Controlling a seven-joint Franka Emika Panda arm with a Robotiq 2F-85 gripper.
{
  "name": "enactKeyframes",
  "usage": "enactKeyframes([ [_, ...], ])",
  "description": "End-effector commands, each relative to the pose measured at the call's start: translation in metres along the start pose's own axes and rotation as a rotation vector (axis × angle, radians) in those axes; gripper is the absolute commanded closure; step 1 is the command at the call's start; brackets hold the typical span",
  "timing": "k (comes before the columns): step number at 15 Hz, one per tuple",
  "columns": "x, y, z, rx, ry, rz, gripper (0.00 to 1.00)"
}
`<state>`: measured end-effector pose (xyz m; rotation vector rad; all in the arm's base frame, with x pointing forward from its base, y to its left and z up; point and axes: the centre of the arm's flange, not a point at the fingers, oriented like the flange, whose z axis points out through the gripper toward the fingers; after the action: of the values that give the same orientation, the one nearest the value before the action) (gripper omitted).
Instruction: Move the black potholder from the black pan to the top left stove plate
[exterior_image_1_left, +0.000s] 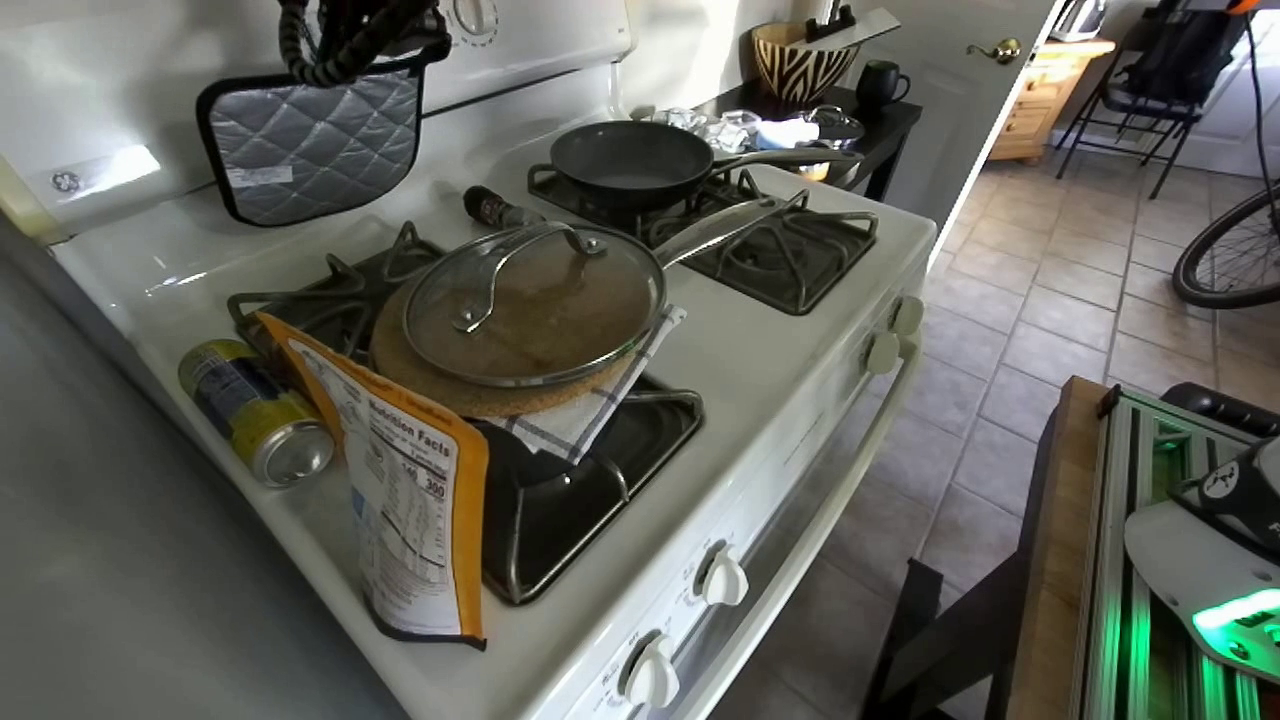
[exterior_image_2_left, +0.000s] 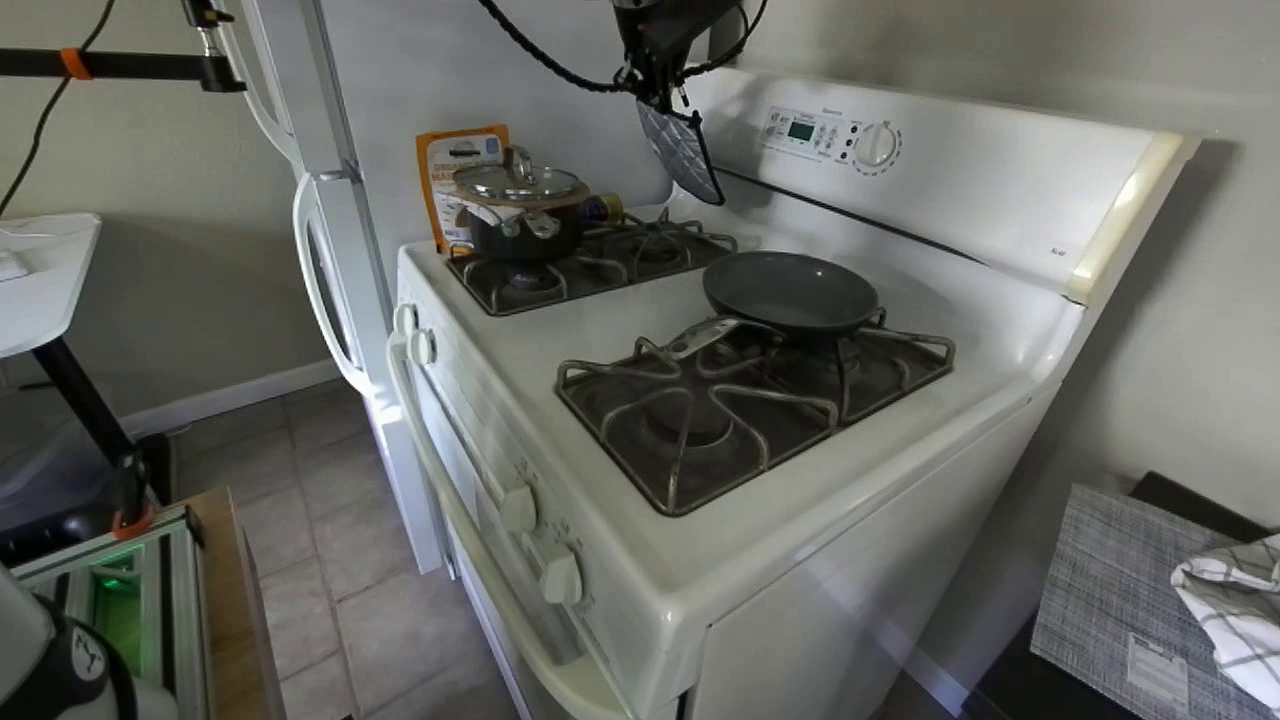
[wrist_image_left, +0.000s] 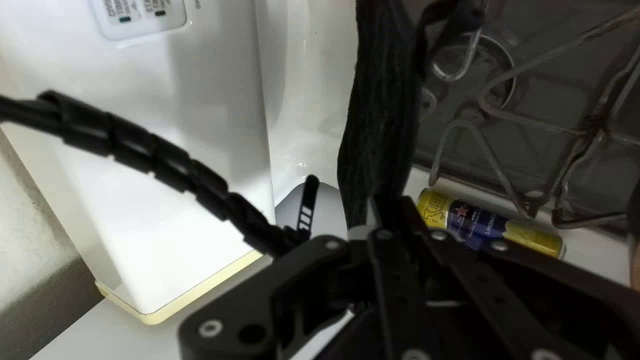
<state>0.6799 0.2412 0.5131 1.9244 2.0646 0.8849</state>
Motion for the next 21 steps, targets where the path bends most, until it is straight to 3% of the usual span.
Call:
enactKeyframes([
  [1, 0.013, 0.011, 0.026, 0.023, -0.012, -0.009, 1.0],
  [10, 0.008, -0.002, 0.06, 0.086, -0.017, 0.032, 1.0],
  [17, 0.019, -0.02, 0.069, 0.315, 0.011, 0.047, 1.0],
  [21, 0.019, -0.024, 0.069, 0.383, -0.025, 0.057, 1.0],
])
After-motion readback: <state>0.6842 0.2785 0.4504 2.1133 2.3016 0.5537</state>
